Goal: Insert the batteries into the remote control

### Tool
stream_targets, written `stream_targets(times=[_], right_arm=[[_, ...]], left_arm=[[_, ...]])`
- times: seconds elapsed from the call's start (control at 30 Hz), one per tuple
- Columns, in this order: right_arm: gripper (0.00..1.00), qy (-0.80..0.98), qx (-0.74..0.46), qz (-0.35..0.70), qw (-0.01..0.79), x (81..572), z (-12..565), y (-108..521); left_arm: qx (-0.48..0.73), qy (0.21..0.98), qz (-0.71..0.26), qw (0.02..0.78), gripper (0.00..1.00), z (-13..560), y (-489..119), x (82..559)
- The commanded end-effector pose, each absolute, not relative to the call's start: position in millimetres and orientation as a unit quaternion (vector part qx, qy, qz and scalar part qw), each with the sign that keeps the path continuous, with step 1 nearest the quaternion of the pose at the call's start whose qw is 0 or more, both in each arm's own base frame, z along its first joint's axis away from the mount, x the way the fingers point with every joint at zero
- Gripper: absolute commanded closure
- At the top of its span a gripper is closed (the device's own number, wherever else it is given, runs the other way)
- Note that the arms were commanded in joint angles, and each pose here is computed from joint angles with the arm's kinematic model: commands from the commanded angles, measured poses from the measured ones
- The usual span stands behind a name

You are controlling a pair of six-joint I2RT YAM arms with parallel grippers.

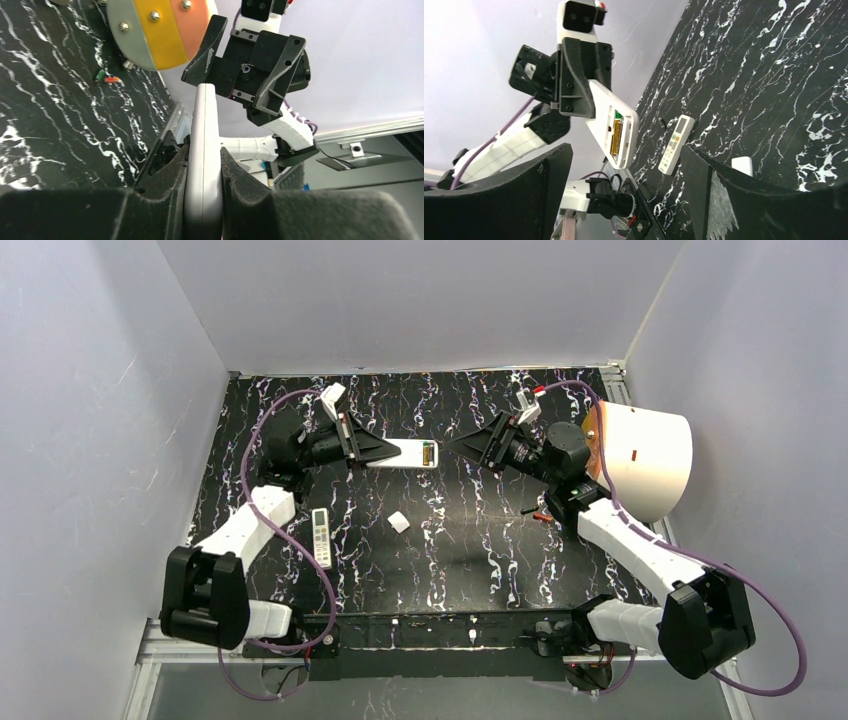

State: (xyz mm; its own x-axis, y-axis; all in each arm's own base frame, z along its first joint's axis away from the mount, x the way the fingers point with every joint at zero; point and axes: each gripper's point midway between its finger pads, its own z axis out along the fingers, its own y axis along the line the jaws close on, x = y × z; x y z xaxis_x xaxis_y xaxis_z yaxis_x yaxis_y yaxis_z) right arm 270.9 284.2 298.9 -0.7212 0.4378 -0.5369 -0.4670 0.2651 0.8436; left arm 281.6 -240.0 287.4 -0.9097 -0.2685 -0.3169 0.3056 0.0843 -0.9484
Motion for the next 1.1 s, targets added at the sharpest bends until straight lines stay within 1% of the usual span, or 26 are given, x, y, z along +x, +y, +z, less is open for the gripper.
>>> stream_targets(times=[0.0, 0.07, 0.13, 0.17, 0.2, 0.27, 0.33, 0.43, 0.57, 0.63, 0.7, 0.87, 1.07], right_arm=[[0.11, 0.708, -0.058, 0.591, 0.382, 272.3, 304.8, 291.4], [0.1, 0.734, -0.06, 0.56, 0.381, 278.0, 289.5, 291.8], [0.11, 0.771, -0.058, 0.51, 0.378, 283.0, 267.7, 293.6], [0.12, 0.786, -0.06, 0.485, 0.377, 286.2, 256.9, 295.0], [0.13, 0.802, -0.063, 0.464, 0.371, 286.2, 244.7, 297.9], [0.17, 0.834, -0.054, 0.416, 0.359, 288.9, 221.3, 300.2], [0.24, 0.861, -0.044, 0.375, 0.342, 288.8, 198.5, 304.6], [0.35, 0.888, -0.034, 0.333, 0.317, 287.1, 168.5, 318.4], [0.53, 0.895, -0.046, 0.324, 0.305, 286.9, 141.4, 356.5], [0.59, 0.895, -0.06, 0.329, 0.295, 287.4, 132.9, 379.5], [0.6, 0.898, -0.075, 0.327, 0.286, 287.9, 120.2, 401.9], [0.6, 0.9, -0.083, 0.322, 0.282, 290.8, 98.6, 439.9], [0.61, 0.909, -0.064, 0.297, 0.285, 299.8, 74.6, 446.1]], left_arm=[[0.023, 0.726, -0.64, 0.25, 1.0, 276.2, -222.7, 276.8], [0.005, 0.738, -0.624, 0.257, 1.0, 269.6, -212.6, 279.1], [-0.032, 0.765, -0.587, 0.262, 1.0, 254.1, -198.4, 285.6], [-0.057, 0.787, -0.556, 0.262, 1.0, 241.4, -189.2, 288.8], [-0.087, 0.816, -0.504, 0.268, 1.0, 223.9, -175.8, 295.0], [-0.102, 0.864, -0.412, 0.27, 1.0, 199.5, -152.6, 293.3], [-0.109, 0.884, -0.363, 0.274, 1.0, 189.6, -137.6, 290.2], [-0.12, 0.894, -0.321, 0.288, 1.0, 183.1, -121.7, 286.8], [-0.135, 0.899, -0.283, 0.305, 1.0, 179.9, -106.7, 281.7], [-0.137, 0.902, -0.27, 0.309, 1.0, 178.7, -101.8, 278.5], [-0.134, 0.904, -0.26, 0.312, 1.0, 177.3, -98.3, 275.3], [-0.114, 0.908, -0.271, 0.3, 1.0, 168.8, -103.2, 267.0], [-0.114, 0.911, -0.263, 0.298, 1.0, 162.2, -100.6, 263.3]])
